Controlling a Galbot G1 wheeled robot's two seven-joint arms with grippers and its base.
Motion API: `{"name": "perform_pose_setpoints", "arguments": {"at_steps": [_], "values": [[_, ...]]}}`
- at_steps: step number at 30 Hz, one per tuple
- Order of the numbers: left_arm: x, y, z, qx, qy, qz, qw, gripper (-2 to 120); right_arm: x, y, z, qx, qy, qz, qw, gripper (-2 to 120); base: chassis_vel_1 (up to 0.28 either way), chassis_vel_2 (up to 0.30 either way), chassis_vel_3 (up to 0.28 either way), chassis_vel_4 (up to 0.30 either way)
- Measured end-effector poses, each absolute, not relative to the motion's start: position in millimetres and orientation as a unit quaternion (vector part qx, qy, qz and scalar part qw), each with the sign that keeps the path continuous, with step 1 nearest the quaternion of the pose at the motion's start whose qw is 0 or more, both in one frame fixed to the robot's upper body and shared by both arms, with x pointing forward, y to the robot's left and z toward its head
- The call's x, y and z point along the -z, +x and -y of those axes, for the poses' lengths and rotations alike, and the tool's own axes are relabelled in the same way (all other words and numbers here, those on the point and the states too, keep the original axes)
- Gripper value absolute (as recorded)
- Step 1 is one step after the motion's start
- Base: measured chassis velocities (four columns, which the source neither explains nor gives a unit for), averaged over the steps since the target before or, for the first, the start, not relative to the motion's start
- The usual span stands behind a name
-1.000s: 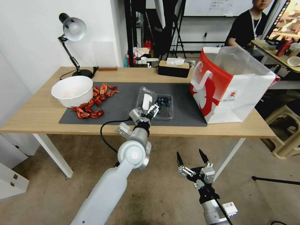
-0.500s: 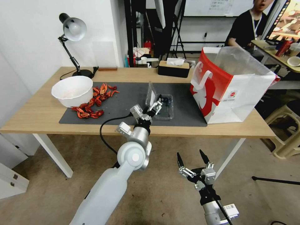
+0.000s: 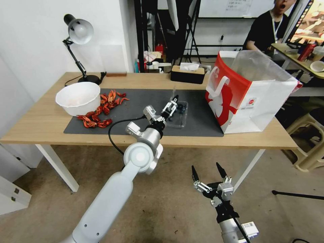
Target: Close the takeout container lid, then place the container into the takeout bag.
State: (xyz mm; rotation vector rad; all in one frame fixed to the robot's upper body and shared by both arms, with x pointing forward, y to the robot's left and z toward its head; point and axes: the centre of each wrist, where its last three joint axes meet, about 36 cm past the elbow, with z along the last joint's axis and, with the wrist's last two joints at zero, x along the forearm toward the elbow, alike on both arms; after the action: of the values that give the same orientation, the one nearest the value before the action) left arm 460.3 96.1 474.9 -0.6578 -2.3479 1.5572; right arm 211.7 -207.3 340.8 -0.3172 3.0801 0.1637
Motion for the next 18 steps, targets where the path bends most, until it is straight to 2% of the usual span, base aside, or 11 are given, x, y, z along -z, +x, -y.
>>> {"name": "perform_pose_setpoints", "arguments": {"at_steps": [8, 15, 17, 18], "values": [[-495.3, 483.2, -90.2, -0.523, -0.253, 0.794, 0.181, 100, -338.8, 206.8, 207.5, -0.05, -0.101, -0.994, 0.019, 100, 0.0, 0.0, 0.0, 0.0], [-501.4, 503.6, -80.0, -0.513, -0.229, 0.794, 0.234, 100, -336.9, 206.0, 204.5, -0.052, -0.099, -0.994, 0.019, 100, 0.0, 0.0, 0.0, 0.0], [-498.6, 505.3, -78.1, -0.508, -0.218, 0.796, 0.246, 90, -337.0, 206.5, 203.8, -0.053, -0.099, -0.993, 0.02, 100, 0.0, 0.0, 0.0, 0.0], [-498.6, 505.3, -78.1, -0.508, -0.218, 0.796, 0.246, 90, -337.0, 206.5, 203.8, -0.053, -0.099, -0.993, 0.02, 100, 0.0, 0.0, 0.0, 0.0]]}}
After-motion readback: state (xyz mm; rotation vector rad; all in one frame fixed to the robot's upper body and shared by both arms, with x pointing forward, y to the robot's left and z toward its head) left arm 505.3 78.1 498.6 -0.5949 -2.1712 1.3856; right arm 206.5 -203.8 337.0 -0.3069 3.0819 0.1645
